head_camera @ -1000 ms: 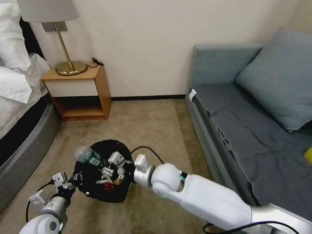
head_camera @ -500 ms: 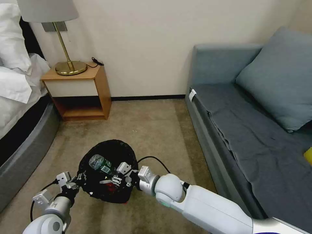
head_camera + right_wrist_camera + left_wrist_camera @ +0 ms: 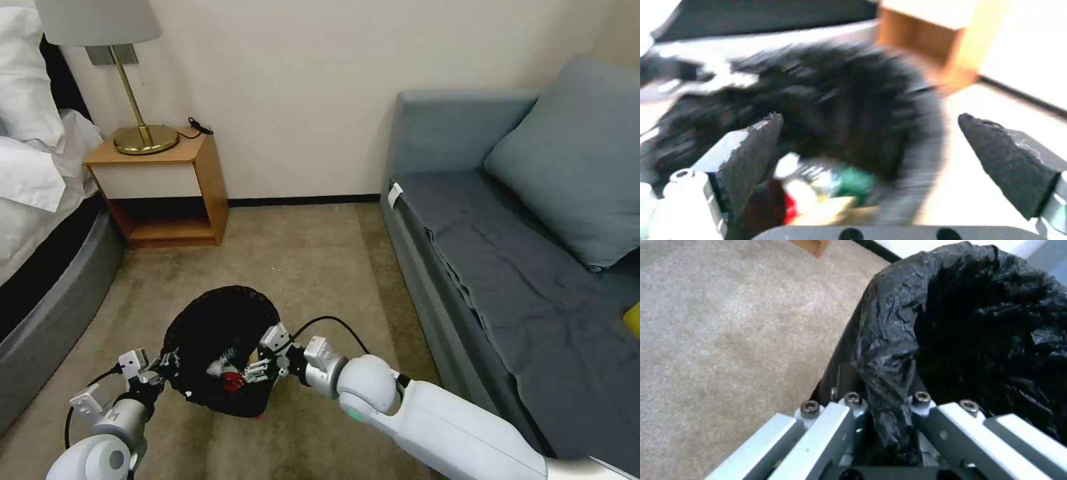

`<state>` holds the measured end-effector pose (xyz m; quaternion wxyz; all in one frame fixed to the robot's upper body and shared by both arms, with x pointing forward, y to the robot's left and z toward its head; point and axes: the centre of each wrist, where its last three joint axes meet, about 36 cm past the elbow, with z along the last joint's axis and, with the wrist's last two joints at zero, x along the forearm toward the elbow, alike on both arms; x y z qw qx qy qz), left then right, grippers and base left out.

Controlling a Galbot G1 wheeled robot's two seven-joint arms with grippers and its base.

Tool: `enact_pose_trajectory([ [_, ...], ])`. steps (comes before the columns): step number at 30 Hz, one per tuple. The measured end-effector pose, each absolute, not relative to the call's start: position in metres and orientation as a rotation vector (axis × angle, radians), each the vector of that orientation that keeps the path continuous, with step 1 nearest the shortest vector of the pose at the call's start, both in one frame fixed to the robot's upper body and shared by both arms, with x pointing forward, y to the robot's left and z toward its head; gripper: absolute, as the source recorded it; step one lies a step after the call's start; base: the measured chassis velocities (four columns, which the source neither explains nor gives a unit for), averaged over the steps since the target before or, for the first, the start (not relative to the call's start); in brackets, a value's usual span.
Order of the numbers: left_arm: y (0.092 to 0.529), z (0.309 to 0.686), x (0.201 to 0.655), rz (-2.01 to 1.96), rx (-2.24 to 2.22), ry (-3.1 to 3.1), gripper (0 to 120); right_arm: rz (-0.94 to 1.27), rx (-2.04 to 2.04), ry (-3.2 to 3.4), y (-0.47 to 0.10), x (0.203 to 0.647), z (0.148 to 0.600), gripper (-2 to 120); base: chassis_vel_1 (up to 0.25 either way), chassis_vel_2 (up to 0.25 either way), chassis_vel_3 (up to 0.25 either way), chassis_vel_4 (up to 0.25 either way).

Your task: Pick up the trash bin, then pick up the garbage on the floor and place it into the trash bin.

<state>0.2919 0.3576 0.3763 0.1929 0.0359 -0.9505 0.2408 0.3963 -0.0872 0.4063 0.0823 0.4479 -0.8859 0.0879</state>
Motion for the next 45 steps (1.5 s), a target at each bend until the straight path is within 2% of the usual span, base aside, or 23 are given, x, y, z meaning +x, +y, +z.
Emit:
enact_pose_trajectory([
  [10, 0.352, 0.369, 0.297, 0.679, 0.117, -2.636, 4, 0.29, 0.955, -2.969, -0.141, 0.369, 0.421, 100, 0.0, 0.0, 0.0, 0.0],
  [21, 0.349, 0.364, 0.292, 0.655, 0.18, -2.601, 4, 0.186, 0.866, -3.092, -0.151, 0.347, 0.452, 100, 0.0, 0.0, 0.0, 0.0],
  [33, 0.352, 0.357, 0.287, 0.666, 0.203, -2.532, 6, 0.212, 0.792, -3.151, -0.171, 0.32, 0.465, 100, 0.0, 0.0, 0.0, 0.0],
  [37, 0.353, 0.355, 0.286, 0.653, 0.195, -2.538, 24, 0.217, 0.718, -3.154, -0.179, 0.305, 0.463, 100, 0.0, 0.0, 0.0, 0.0],
  [39, 0.353, 0.354, 0.286, 0.646, 0.197, -2.544, 27, 0.214, 0.699, -3.152, -0.18, 0.301, 0.462, 100, 0.0, 0.0, 0.0, 0.0],
  [42, 0.354, 0.353, 0.285, 0.602, 0.198, -2.58, 42, 0.227, 0.636, -3.156, -0.184, 0.289, 0.461, 100, 0.0, 0.0, 0.0, 0.0],
  [45, 0.355, 0.354, 0.284, 0.559, 0.19, -2.621, 49, 0.234, 0.605, -3.154, -0.185, 0.283, 0.46, 100, 0.0, 0.0, 0.0, 0.0],
])
